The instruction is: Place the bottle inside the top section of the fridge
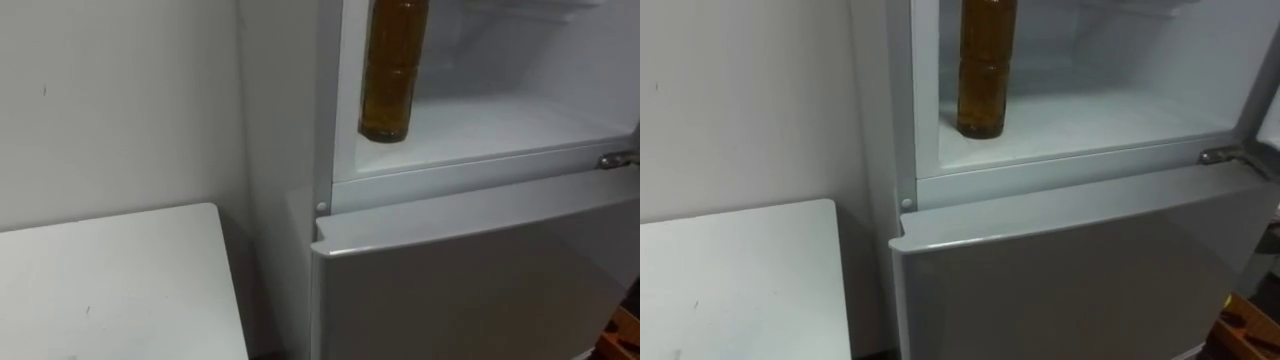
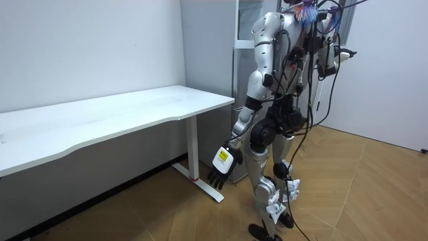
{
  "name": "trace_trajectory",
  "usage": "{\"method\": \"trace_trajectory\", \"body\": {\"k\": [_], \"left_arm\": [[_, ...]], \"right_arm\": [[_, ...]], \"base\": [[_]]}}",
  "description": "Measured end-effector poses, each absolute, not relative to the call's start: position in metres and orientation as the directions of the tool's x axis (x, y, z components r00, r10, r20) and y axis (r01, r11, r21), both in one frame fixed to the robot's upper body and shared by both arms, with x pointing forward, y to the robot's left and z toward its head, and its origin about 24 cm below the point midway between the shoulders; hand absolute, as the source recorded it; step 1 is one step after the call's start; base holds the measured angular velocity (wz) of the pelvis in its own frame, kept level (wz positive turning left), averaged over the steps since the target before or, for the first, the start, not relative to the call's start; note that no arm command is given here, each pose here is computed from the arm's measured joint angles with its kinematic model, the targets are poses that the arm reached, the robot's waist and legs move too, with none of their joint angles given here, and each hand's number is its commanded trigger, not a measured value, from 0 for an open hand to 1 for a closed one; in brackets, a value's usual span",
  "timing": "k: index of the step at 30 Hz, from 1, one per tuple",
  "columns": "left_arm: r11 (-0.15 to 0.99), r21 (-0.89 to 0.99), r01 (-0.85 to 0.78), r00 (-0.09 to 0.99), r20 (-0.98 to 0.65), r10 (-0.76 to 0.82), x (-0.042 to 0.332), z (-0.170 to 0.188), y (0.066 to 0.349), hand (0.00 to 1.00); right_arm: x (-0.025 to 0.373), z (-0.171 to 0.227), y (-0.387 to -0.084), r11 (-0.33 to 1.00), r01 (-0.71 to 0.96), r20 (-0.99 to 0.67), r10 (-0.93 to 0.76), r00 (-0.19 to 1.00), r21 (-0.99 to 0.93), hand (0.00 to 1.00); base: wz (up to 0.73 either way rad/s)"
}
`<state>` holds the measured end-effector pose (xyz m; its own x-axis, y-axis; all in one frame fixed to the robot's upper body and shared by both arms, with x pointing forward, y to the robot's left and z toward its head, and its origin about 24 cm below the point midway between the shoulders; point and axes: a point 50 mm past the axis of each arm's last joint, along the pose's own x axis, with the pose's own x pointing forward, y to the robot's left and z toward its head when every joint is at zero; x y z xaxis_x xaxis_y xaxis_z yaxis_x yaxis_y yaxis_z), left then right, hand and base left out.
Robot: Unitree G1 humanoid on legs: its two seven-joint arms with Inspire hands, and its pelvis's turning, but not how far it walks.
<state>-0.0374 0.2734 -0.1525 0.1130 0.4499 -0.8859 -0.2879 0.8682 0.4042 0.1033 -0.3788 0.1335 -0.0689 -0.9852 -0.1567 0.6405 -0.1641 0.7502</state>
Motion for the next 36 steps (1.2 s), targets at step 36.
{"method": "trace_trajectory", "body": {"k": [36], "left_arm": [[0.903, 0.363, -0.231, 0.043, -0.923, 0.382, -0.048, -0.158, 0.260, 0.00]], "right_arm": [[0.154, 0.132, -0.326, 0.354, 0.756, 0.141, -0.932, 0.334, 0.550, 0.00]], "base": [[-0.01]]}}
